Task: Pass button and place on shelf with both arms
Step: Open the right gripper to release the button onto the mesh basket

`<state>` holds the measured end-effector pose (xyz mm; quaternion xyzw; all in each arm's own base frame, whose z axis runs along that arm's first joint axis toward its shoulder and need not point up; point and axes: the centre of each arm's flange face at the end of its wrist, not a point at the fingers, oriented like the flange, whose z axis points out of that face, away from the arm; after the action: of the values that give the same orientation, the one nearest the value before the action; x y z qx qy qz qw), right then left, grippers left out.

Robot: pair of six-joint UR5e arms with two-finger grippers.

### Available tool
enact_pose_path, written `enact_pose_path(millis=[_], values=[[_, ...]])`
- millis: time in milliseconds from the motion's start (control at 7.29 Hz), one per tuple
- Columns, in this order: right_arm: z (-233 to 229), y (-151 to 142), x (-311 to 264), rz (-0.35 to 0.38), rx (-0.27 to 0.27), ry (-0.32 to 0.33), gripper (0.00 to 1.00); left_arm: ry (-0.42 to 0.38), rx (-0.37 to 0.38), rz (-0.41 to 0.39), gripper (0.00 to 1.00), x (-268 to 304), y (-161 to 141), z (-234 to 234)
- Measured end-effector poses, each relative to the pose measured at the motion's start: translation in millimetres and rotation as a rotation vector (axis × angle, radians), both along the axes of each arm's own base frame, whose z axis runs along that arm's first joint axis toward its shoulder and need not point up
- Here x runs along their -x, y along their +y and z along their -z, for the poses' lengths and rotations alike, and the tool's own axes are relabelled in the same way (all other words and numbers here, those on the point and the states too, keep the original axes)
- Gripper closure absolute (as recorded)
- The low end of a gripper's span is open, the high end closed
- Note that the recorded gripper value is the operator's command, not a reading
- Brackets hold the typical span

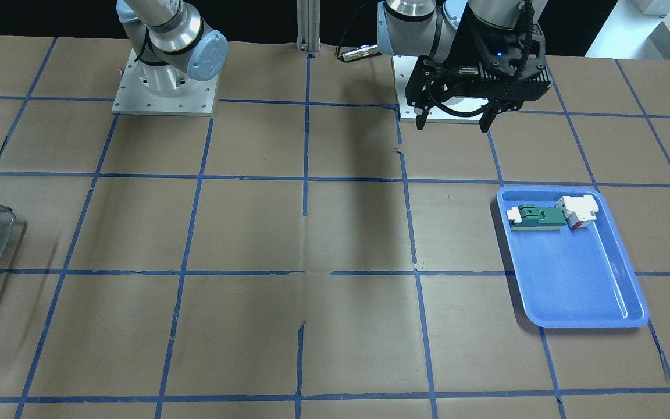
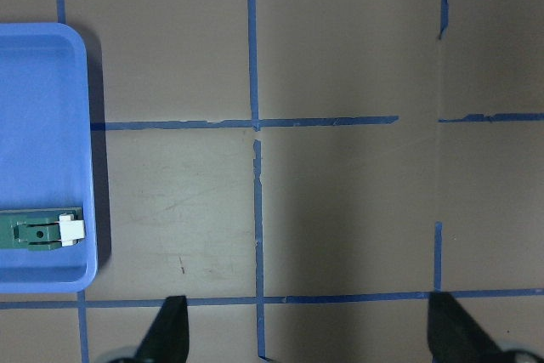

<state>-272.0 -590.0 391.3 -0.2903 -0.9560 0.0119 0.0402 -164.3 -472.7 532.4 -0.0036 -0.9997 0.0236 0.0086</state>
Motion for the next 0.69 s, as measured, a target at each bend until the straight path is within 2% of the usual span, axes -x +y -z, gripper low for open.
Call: enact_pose_path(millis=[411,685], values=[[-57,27,-57,-0.029,-0.032,-0.055,0.0,0.003,-0.001,-0.002,0.0,-1,-2,1],[-96,36,-163,-0.175,-0.051,-0.081,0.0,0.006,0.003,-0.002,0.0,-2,-4,2]])
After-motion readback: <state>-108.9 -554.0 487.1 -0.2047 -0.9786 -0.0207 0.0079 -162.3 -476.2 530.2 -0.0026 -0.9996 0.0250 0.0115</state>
